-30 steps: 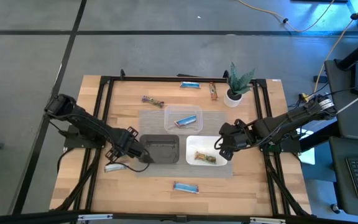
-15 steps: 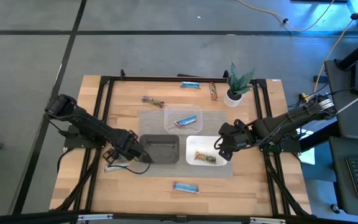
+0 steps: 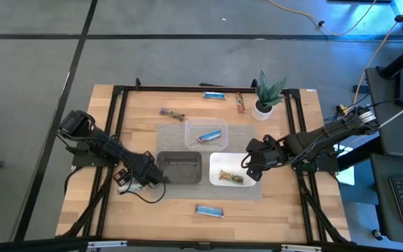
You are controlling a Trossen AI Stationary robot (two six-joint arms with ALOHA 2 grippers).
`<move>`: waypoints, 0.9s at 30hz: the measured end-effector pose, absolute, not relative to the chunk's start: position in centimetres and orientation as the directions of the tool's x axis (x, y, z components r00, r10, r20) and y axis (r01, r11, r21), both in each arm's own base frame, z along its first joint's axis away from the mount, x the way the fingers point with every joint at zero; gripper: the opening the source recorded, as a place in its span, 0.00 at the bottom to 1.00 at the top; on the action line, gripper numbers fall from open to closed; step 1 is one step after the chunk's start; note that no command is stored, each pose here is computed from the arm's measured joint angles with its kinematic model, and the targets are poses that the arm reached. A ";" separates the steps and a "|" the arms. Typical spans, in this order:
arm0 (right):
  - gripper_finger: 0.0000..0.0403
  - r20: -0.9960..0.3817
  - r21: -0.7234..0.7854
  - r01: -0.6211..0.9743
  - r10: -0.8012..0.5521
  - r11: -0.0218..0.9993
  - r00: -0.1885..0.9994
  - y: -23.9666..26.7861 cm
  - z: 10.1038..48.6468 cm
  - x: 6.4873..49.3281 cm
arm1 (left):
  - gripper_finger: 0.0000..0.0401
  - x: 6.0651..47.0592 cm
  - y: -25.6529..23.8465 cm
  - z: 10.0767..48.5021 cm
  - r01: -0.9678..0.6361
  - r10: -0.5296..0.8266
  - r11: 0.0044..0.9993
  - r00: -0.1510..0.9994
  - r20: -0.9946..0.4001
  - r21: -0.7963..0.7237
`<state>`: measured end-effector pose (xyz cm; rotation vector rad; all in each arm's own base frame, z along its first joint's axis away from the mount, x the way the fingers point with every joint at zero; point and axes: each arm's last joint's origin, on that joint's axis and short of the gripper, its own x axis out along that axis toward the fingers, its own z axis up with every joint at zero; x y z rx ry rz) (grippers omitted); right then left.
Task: Pick and place Granola Bars by type
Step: Put the bottom blue granola bar into the black bin
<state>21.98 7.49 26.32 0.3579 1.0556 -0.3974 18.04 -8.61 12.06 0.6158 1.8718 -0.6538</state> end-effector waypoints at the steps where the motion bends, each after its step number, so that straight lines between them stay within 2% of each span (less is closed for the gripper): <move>1: 0.63 -0.889 0.094 0.479 -0.143 0.873 0.435 7.5 26.3 22.0 | 0.65 18.0 -8.7 12.1 0.671 0.124 0.725 -0.350 -0.929 -0.156; 15: 0.63 -0.889 0.092 0.477 -0.143 0.874 0.435 7.5 26.3 22.0 | 0.45 18.4 -9.0 12.2 0.473 0.162 0.881 -0.296 -0.941 0.003; 27: 0.63 -0.890 0.086 0.456 -0.137 0.886 0.434 7.5 26.3 22.0 | 0.34 18.1 -9.1 12.8 0.251 0.119 0.968 -0.379 -0.918 0.022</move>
